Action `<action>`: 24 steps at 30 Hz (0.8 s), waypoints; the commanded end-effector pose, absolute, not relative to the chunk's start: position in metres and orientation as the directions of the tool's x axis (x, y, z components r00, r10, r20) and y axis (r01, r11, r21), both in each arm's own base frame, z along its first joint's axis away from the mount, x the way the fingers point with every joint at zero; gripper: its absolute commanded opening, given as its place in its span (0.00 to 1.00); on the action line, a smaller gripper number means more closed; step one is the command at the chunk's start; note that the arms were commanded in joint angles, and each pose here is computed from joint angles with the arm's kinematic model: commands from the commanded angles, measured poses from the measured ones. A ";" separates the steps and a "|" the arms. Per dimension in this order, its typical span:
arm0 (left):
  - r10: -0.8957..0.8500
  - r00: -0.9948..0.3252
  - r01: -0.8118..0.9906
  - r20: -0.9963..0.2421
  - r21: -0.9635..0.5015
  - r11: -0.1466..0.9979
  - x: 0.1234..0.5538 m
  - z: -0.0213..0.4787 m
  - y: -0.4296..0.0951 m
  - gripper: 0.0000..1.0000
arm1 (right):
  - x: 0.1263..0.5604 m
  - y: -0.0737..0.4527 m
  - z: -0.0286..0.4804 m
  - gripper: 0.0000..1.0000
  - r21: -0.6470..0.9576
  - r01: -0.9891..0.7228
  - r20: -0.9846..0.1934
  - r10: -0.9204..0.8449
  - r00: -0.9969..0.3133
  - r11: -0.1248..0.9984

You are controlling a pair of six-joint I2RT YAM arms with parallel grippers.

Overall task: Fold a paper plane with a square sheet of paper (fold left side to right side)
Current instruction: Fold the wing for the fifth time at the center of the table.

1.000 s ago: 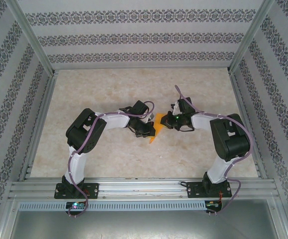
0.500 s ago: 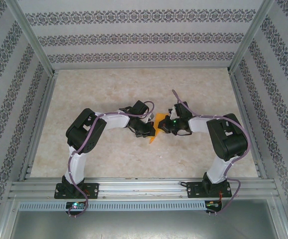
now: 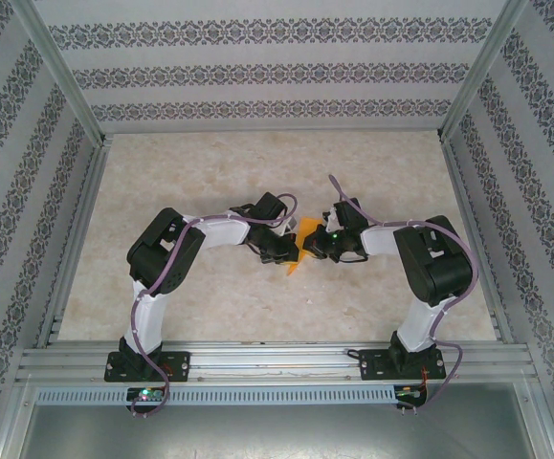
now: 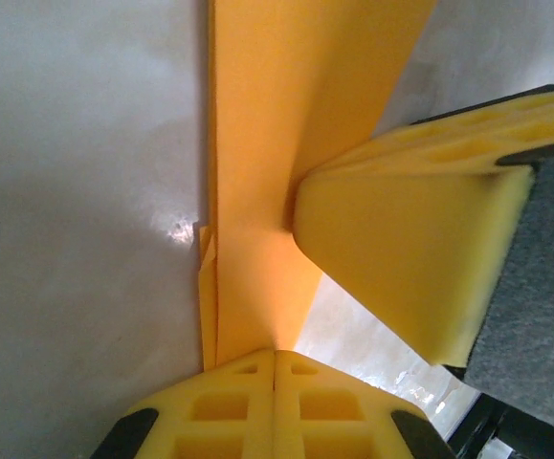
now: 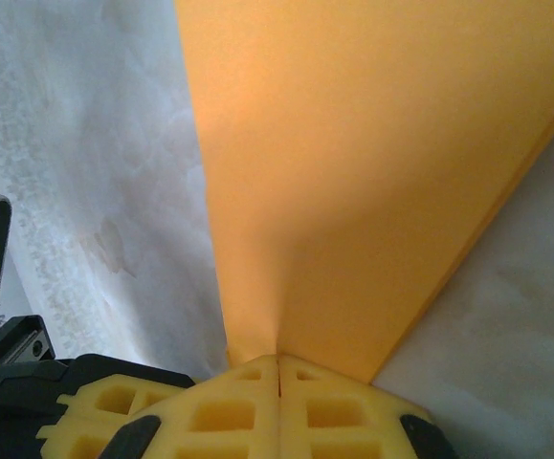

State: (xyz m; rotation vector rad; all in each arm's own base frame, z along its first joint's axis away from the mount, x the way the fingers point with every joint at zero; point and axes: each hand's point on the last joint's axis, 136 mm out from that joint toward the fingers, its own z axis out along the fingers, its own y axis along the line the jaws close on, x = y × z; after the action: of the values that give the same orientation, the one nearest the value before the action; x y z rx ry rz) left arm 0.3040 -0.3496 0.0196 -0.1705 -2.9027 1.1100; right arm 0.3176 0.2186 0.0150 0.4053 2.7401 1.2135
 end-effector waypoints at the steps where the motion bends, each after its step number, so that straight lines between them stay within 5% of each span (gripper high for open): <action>1: 0.089 -0.990 0.017 0.109 -0.538 0.843 0.283 -0.013 -0.326 0.00 | 0.289 0.203 -0.024 0.00 0.645 0.258 0.070 0.280 -0.957 0.720; 12: 0.115 -0.993 0.084 0.005 -0.656 0.750 0.298 0.066 -0.349 0.05 | 0.279 0.191 -0.039 0.00 0.594 0.255 0.079 0.261 -0.962 0.763; 24: 0.145 -0.985 0.034 0.091 -0.726 0.687 0.272 0.060 -0.359 0.03 | 0.276 0.187 -0.043 0.00 0.570 0.253 0.083 0.252 -0.964 0.781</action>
State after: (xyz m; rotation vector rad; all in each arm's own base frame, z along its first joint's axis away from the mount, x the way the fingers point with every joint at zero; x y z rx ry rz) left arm 0.2837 -0.3491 0.0608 -0.1343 -2.8095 1.1485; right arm 0.3160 0.2185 0.0132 0.2855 2.7362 1.2005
